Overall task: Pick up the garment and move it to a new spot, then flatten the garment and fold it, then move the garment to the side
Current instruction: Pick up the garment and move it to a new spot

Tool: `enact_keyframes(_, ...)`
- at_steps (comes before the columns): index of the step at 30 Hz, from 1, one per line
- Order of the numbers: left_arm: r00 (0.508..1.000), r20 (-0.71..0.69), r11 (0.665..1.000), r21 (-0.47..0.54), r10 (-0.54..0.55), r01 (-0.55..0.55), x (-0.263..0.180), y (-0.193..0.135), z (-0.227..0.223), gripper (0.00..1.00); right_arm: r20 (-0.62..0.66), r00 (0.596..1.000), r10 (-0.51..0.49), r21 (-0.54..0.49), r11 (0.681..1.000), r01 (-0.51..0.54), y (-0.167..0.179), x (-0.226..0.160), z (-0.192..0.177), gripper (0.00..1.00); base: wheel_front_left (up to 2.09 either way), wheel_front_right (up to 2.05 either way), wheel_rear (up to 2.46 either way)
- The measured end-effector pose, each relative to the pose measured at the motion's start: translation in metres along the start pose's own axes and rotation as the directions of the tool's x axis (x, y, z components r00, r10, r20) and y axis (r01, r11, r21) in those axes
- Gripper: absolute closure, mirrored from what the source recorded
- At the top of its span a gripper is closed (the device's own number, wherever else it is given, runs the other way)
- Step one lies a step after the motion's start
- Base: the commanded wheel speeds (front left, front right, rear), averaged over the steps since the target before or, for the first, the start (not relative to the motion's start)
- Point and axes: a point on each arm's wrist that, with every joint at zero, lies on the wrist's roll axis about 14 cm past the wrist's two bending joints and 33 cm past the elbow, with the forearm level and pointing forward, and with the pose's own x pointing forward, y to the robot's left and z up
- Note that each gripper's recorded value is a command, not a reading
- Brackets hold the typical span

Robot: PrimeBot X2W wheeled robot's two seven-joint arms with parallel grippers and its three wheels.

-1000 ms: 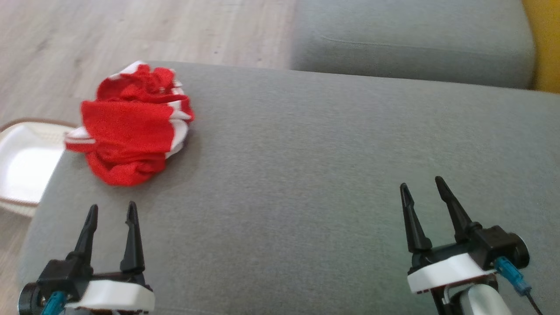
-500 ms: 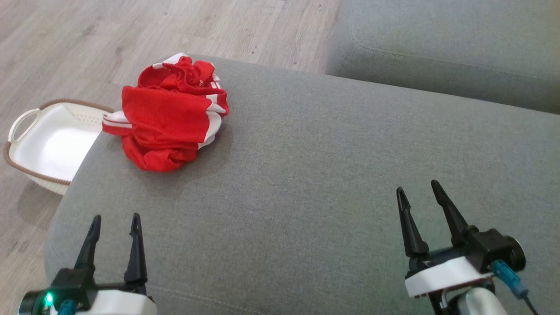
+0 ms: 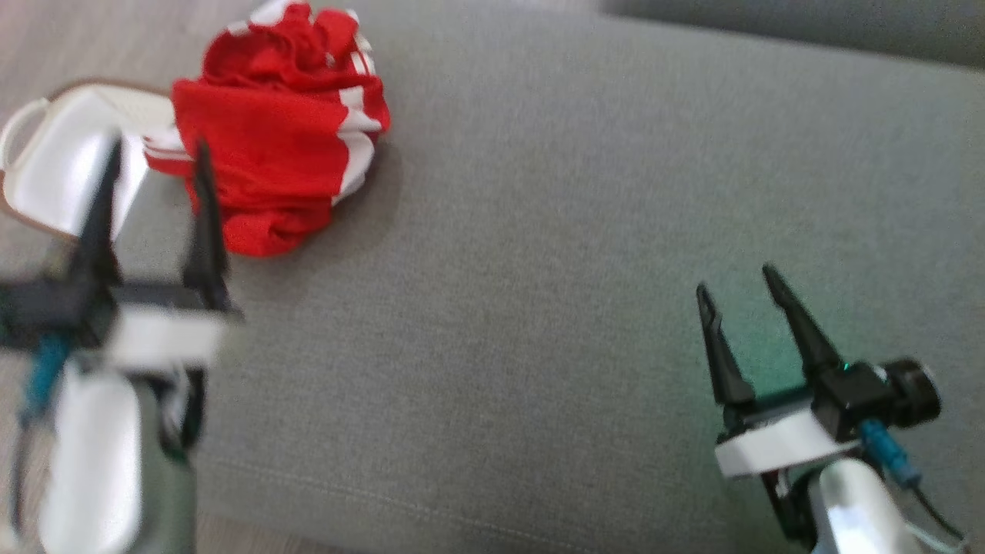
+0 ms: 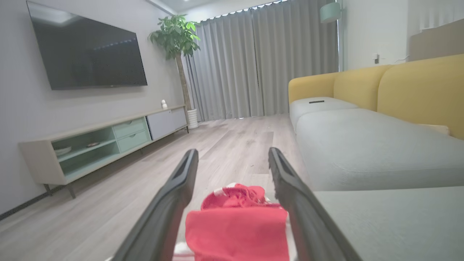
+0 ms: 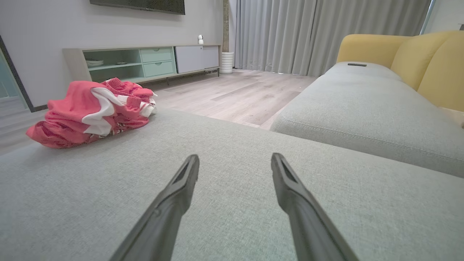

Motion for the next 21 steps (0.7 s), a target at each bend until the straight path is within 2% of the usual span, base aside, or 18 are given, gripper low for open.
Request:
enact_keyframes(6, 0.993, -0.120, 0.999, 0.029, -0.022, 0.026, 0.072, 0.011, -0.038, 0.00, -0.006, 1.000, 0.002, -0.039, 0.999, -0.002, -0.021, 0.018, -0.013, 0.00, 0.00, 0.00, 0.00)
enact_keyframes(9, 0.968, -0.248, 1.000, -0.007, -0.021, 0.020, 0.106, 0.009, -0.067, 0.00, 0.000, 1.000, -0.011, -0.043, 0.999, 0.011, -0.033, 0.025, -0.018, 0.00, 0.00, 0.00, 0.00)
enact_keyframes(15, 0.841, -0.540, 0.999, -0.053, -0.037, 0.009, 0.130, -0.003, -0.145, 0.00, -0.016, 0.999, -0.047, -0.067, 0.997, 0.046, -0.062, 0.030, -0.036, 0.00, 0.00, 0.00, 0.00)
enact_keyframes(21, 0.693, -0.720, 0.999, -0.035, -0.023, -0.003, 0.129, -0.011, -0.202, 0.00, -0.058, 0.996, -0.072, -0.058, 0.996, 0.069, -0.076, 0.027, -0.060, 0.00, 0.00, 0.00, 0.00)
